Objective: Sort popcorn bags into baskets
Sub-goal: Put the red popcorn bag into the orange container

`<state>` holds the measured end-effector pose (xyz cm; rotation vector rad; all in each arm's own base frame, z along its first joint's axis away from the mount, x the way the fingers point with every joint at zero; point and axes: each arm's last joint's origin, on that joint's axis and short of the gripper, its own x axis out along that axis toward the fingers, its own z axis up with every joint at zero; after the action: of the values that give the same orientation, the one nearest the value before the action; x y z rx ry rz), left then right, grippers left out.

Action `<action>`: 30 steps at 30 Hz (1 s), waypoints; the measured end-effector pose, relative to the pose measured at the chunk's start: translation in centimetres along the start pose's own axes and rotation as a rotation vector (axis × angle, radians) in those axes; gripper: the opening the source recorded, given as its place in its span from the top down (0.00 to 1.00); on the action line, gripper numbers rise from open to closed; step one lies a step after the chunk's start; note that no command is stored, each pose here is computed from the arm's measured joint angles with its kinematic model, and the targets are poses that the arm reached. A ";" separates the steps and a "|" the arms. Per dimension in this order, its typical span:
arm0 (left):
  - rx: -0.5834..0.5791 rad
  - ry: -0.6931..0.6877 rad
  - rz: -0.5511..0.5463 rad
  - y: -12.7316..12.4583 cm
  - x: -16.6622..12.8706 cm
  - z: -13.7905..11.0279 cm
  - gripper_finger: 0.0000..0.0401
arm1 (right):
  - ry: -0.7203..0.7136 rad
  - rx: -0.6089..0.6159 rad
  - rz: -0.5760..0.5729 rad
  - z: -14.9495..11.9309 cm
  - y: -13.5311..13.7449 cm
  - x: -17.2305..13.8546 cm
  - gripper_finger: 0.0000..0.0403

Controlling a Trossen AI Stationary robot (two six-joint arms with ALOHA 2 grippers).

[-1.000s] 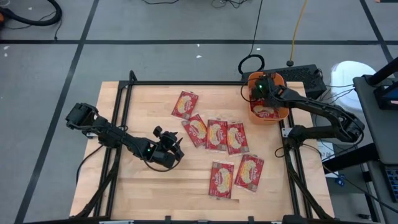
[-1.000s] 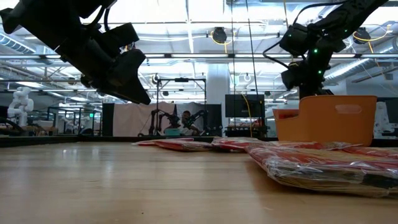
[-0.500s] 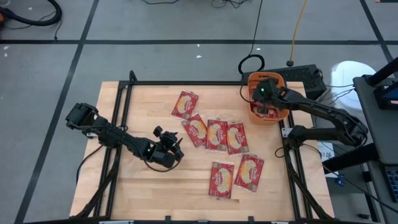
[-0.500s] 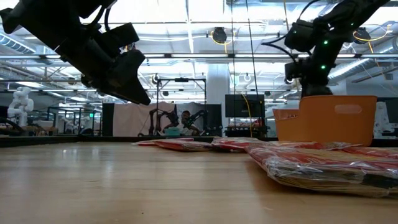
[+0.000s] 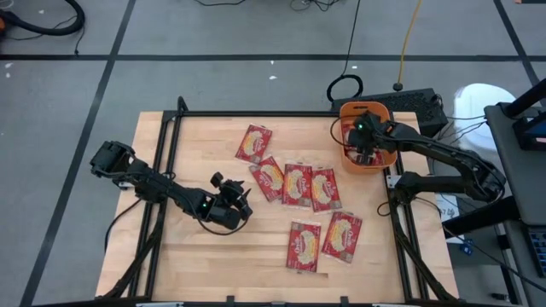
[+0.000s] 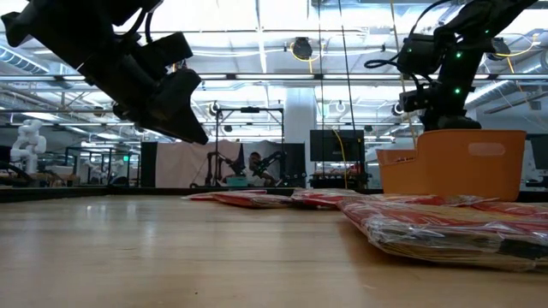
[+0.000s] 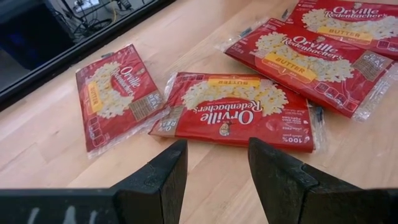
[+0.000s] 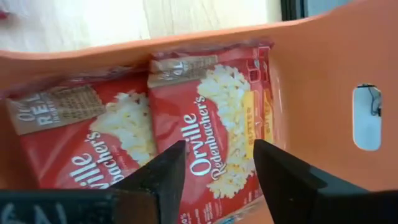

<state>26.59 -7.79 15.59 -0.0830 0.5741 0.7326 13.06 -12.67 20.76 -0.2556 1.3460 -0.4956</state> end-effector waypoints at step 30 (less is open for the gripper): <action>0.076 -0.007 -0.005 -0.1 0.0 0.1 0.57 | 0.252 0.268 -0.206 0.2 -3.1 8.1 0.98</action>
<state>26.69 -7.83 15.66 -0.0113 0.5938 0.7051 13.83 -19.26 15.20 -0.1129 1.4855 -0.8975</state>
